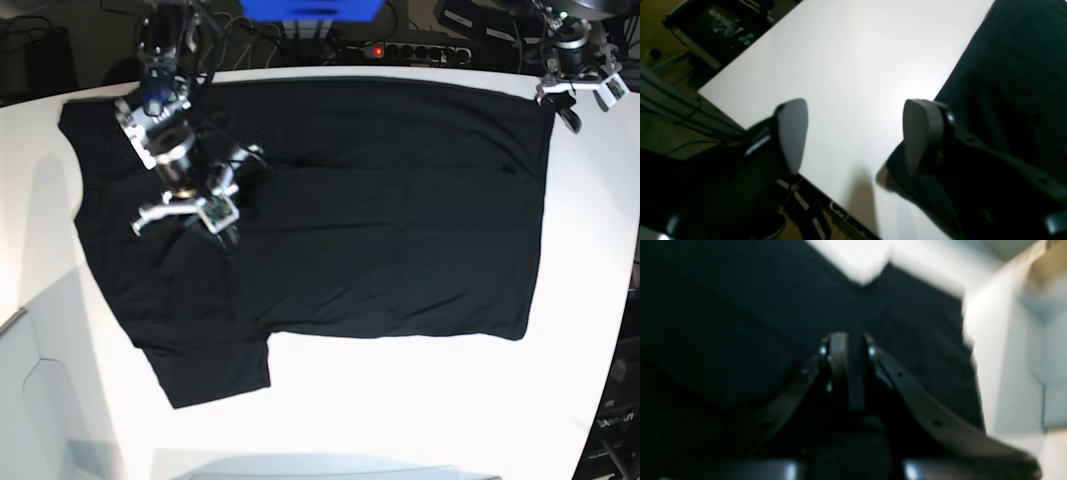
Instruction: Fold the T-shirt properly
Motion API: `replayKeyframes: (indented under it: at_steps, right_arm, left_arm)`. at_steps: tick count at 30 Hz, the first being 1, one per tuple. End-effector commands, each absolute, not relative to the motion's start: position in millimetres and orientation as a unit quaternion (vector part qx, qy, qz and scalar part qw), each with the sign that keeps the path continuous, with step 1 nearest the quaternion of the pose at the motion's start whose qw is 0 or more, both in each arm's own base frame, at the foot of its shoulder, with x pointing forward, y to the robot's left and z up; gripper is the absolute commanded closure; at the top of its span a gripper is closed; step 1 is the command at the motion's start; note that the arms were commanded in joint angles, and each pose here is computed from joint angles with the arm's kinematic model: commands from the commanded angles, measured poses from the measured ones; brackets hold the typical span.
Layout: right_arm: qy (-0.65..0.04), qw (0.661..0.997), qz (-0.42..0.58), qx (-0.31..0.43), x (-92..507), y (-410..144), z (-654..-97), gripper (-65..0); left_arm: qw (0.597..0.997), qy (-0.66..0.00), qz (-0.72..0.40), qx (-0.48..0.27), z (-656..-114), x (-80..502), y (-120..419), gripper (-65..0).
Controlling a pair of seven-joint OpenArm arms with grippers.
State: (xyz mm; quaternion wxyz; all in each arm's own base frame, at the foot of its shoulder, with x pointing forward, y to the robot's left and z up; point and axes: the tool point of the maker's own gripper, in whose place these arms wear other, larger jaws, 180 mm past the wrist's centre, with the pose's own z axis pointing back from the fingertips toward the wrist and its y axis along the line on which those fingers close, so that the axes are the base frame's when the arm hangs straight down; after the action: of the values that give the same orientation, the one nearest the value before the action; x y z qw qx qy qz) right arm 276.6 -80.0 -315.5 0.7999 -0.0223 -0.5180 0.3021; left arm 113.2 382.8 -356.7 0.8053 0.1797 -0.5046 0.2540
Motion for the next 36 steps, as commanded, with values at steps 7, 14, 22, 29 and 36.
replayKeyframes:
  at_steps: [7, 14, 22, 29, 36]
  right_arm:
    - [-0.463, 0.838, 0.288, 0.011, 253, -84, -368, -6.1]
    - [-0.448, 0.845, 0.288, 0.043, 276, -70, -394, -6.2]
    - [-0.509, 0.809, 0.294, 0.030, 338, -62, -351, -6.6]
    - [-0.555, 0.787, 0.269, -0.028, 375, -104, -306, -6.6]
    - [-0.570, 0.790, 0.205, -0.093, 369, -165, -281, -6.4]
  left_arm:
    - [0.791, -0.531, 0.241, 0.186, -340, 126, 387, -43.2]
    - [0.786, -0.538, 0.241, 0.186, -337, 132, 389, -43.2]
    - [0.778, -0.549, 0.243, 0.183, -333, 142, 389, -43.2]
    - [0.758, -0.580, 0.241, 0.177, -318, 170, 394, -43.3]
    - [0.729, -0.619, 0.236, 0.172, -293, 201, 399, -43.3]
